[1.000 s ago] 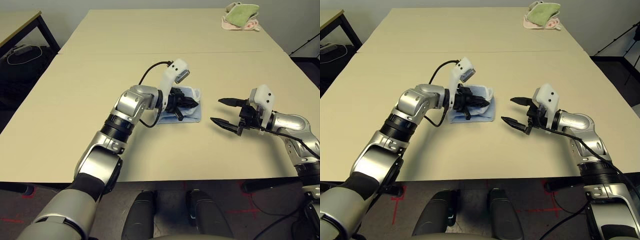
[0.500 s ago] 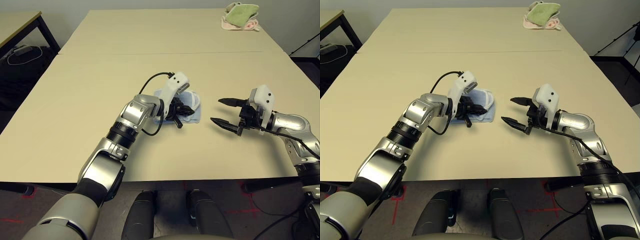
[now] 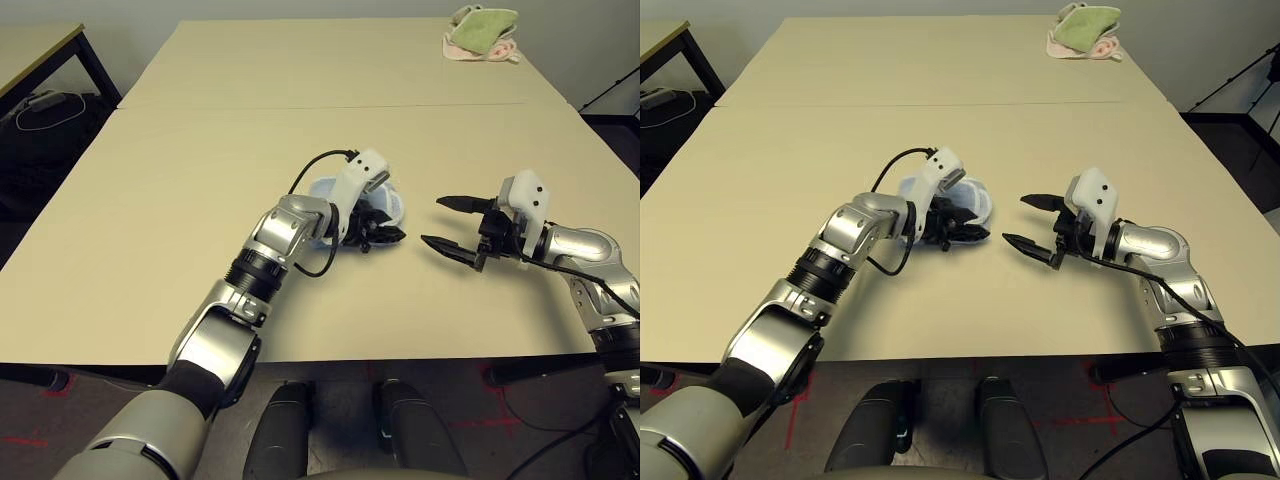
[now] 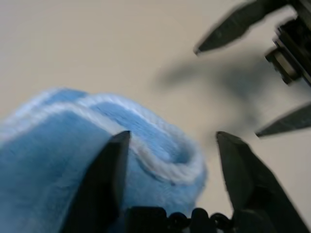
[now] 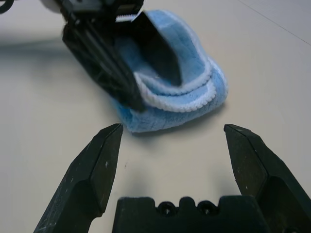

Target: Fold the towel and set it aside.

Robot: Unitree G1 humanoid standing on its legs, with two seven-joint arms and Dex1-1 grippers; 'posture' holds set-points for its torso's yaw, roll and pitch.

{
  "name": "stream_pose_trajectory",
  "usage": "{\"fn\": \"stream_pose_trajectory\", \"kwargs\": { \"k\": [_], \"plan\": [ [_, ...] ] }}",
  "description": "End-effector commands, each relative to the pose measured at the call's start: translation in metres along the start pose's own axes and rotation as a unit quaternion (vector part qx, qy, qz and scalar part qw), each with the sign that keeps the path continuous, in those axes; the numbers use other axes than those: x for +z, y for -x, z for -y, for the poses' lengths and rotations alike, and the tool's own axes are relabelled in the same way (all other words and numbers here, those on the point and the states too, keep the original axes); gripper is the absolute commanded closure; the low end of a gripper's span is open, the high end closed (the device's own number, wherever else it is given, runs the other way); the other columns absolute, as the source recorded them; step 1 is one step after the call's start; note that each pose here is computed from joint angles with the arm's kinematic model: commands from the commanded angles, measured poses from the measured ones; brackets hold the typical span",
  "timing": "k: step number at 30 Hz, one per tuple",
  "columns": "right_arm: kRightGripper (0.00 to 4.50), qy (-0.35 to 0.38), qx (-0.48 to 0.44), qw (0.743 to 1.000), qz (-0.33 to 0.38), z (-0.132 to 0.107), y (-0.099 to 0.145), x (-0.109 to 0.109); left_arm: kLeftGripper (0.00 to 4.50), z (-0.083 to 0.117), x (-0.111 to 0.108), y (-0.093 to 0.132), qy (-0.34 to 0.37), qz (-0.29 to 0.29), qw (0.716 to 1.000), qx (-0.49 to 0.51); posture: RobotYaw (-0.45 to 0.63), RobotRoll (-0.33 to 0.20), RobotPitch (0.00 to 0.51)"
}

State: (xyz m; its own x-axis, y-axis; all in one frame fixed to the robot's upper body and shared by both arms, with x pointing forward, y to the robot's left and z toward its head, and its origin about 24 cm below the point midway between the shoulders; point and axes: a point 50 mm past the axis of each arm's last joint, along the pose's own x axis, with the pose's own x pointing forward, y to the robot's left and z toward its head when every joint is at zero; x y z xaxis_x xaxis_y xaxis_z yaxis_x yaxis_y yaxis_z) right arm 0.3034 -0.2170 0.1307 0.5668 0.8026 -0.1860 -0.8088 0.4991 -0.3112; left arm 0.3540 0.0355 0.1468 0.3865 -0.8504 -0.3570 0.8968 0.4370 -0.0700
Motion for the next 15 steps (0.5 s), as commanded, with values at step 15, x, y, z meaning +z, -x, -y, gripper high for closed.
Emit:
{"fn": "stream_pose_trajectory", "kwargs": {
  "k": [15],
  "plan": [
    [0.00,-0.005,-0.006,0.999,0.047,0.021,-0.012,0.020,0.01,-0.015,0.039,0.064,-0.069,0.103,0.992,-0.038,0.08,0.000,0.086]
  ]
}}
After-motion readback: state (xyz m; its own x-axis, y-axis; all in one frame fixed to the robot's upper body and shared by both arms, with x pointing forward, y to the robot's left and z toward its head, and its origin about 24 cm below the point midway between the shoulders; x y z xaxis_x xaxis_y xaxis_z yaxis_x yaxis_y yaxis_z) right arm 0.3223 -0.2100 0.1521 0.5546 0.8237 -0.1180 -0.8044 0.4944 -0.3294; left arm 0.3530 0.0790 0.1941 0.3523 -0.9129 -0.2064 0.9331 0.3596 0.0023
